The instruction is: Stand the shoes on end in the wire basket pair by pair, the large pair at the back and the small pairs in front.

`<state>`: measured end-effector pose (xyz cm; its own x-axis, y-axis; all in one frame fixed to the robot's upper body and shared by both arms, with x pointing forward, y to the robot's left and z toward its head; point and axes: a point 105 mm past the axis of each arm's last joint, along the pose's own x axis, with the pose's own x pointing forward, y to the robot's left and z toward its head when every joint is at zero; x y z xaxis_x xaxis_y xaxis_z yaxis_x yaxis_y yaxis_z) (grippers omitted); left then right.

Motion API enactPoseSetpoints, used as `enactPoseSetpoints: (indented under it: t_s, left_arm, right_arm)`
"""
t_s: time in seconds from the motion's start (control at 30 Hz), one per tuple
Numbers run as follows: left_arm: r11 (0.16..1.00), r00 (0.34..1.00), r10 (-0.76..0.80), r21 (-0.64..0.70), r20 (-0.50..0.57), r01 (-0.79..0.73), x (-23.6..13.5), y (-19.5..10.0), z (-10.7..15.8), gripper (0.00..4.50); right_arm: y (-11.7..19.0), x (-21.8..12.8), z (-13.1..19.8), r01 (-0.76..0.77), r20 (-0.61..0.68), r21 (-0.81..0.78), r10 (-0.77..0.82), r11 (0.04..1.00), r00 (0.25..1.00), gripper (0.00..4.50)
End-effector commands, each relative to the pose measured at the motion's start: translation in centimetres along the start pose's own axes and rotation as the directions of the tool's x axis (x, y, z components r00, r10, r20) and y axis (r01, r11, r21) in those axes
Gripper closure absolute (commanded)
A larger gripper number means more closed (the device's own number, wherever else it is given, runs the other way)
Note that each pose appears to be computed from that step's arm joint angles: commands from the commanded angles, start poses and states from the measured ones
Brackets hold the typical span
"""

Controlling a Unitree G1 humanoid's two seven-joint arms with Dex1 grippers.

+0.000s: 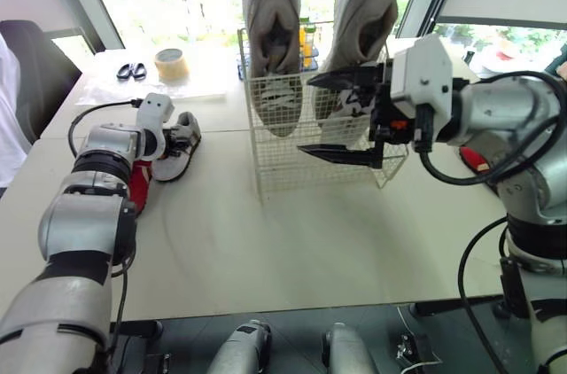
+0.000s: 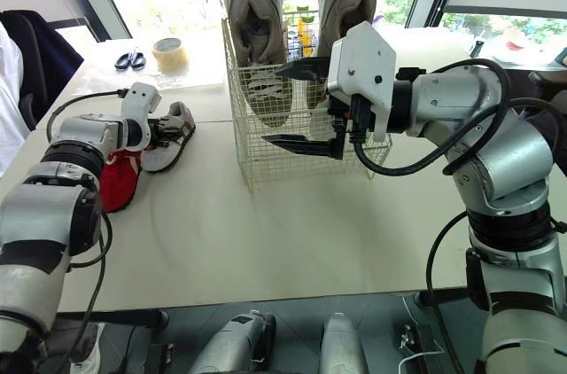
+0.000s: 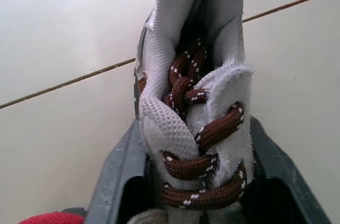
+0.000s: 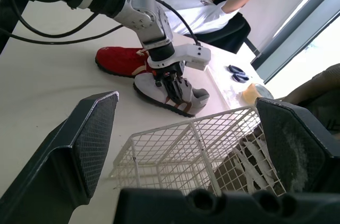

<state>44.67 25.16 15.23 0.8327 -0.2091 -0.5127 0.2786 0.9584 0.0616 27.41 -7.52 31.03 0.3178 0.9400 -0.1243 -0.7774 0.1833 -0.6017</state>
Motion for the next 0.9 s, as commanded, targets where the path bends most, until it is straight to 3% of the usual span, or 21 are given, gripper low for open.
enactPoseSetpoints:
  t_s: [0.03, 0.2, 0.3, 0.37, 0.47, 0.53, 0.63, 0.77, 0.9]
  left_arm:
    - [0.999, 0.999, 0.03, -0.033, 0.029, -0.029, -0.1, 0.4, 0.3, 4.02]
    - [0.995, 0.955, -0.024, -0.089, 0.295, 0.053, -2.4, 0.0, 7.2, 4.13]
    - [0.99, 0.845, -0.064, -0.074, 0.531, 0.122, -5.5, -0.3, 12.6, 4.13]
    - [0.988, 0.78, -0.094, -0.04, 0.618, 0.151, -6.9, -0.7, 14.3, 4.13]
    - [0.969, 0.399, -0.18, 0.091, 0.899, 0.231, -14.8, -3.8, 18.6, 4.13]
    - [0.955, 0.238, -0.194, 0.128, 0.952, 0.266, -18.3, -5.3, 18.7, 4.13]
    - [0.958, 0.084, -0.15, 0.124, 0.985, 0.258, -21.5, -6.7, 18.1, 4.13]
    - [0.986, -0.016, -0.113, 0.114, 0.994, 0.122, -23.1, -9.4, 17.4, 4.13]
    - [0.981, -0.029, -0.174, 0.176, 0.984, 0.083, -21.9, -13.0, 16.4, 4.13]
  right_arm:
    - [-0.2, -0.8, 1.2, 0.035, 0.014, -0.052, -0.034, 0.998, 0.999, 0.0]
    - [-0.4, -1.6, 0.9, 0.071, -0.005, -0.03, -0.072, 0.997, 0.997, 0.0]
    - [-0.4, -2.1, 0.5, 0.097, -0.023, -0.017, -0.097, 0.995, 0.995, 0.0]
    - [-0.4, -2.4, 0.4, 0.107, -0.026, -0.01, -0.107, 0.994, 0.994, 0.0]
    - [-1.0, -2.7, 0.1, 0.141, -0.032, 0.003, -0.141, 0.99, 0.989, 0.0]
    - [-1.3, -2.8, -0.1, 0.149, -0.032, 0.006, -0.149, 0.989, 0.988, 0.0]
    - [-1.7, -3.0, -0.3, 0.154, -0.035, 0.008, -0.154, 0.988, 0.987, 0.0]
    - [-2.2, -3.1, -0.6, 0.158, -0.042, 0.009, -0.158, 0.987, 0.987, 0.0]
    - [-2.5, -3.2, -0.9, 0.156, -0.048, 0.008, -0.156, 0.988, 0.987, 0.0]
